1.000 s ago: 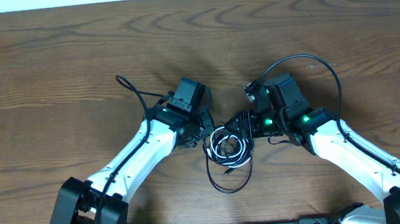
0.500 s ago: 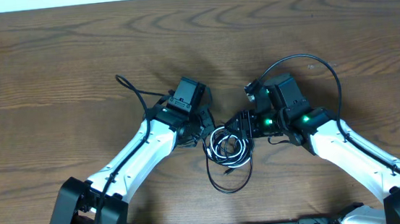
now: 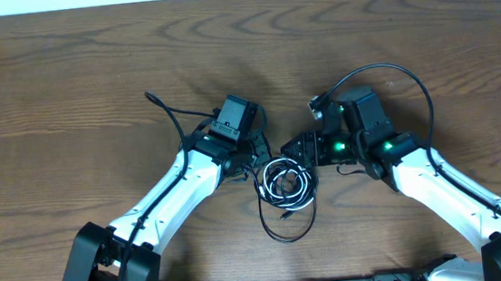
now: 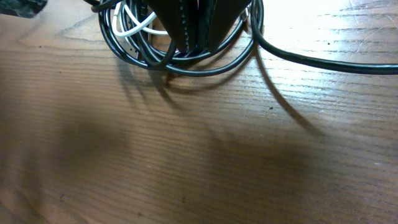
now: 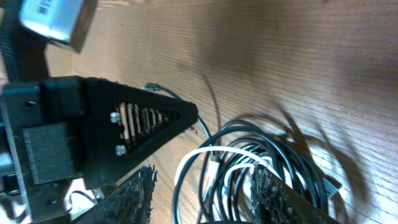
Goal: Untangle cables
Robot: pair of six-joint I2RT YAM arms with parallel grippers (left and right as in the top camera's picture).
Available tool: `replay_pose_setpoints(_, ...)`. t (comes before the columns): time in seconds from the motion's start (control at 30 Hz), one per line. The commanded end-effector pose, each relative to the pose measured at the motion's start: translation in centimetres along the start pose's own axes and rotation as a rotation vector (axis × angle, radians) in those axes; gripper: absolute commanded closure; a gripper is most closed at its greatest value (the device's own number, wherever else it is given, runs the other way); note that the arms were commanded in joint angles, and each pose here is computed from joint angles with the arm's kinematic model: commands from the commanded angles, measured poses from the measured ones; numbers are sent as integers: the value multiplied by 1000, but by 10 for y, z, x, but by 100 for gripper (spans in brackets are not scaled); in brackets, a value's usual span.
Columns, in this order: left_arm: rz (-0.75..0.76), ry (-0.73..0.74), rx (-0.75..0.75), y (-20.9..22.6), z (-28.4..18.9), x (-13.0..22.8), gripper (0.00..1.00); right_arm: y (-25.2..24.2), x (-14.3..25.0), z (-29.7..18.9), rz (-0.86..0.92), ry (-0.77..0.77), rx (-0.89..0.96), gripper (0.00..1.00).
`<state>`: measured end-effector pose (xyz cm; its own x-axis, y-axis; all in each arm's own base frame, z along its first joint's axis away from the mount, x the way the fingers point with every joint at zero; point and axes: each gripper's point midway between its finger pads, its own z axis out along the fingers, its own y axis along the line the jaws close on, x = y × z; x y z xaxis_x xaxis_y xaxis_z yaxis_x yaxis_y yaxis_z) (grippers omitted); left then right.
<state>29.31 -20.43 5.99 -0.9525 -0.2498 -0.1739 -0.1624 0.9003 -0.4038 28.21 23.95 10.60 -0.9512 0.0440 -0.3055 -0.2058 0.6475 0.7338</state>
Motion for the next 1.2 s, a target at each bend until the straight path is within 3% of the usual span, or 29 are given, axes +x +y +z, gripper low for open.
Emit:
replay_pose_setpoints(0.0, 12, -5, -13, 3, 2, 0, 92, 5, 3, -1, 11, 23, -37, 50)
replay_pose_setpoints(0.53, -12, -14, 4, 5, 0, -8, 92, -9, -3, -6, 21, -1, 3, 48)
replay_pose_setpoints(0.83, 79, 146, 309, -30, -27, -3, 93, -25, -11, -42, 118, 17, -122, 50)
replay_pose_setpoints(0.97, 144, 82, 285, -37, -51, -11, 83, -56, -7, -55, 174, 9, -32, 51)
replay_pose_setpoints(1.0, 163, 59, 258, -41, -61, -11, 73, -68, -6, -59, 209, 1, 8, 51)
replay_pose_setpoints(1.03, 172, 52, 249, -42, -64, -11, 71, -73, -6, -61, 224, -4, 27, 51)
replay_pose_setpoints(1.17, 255, 81, 241, -62, -61, 15, 62, -92, -5, -70, 283, -20, 94, 52)
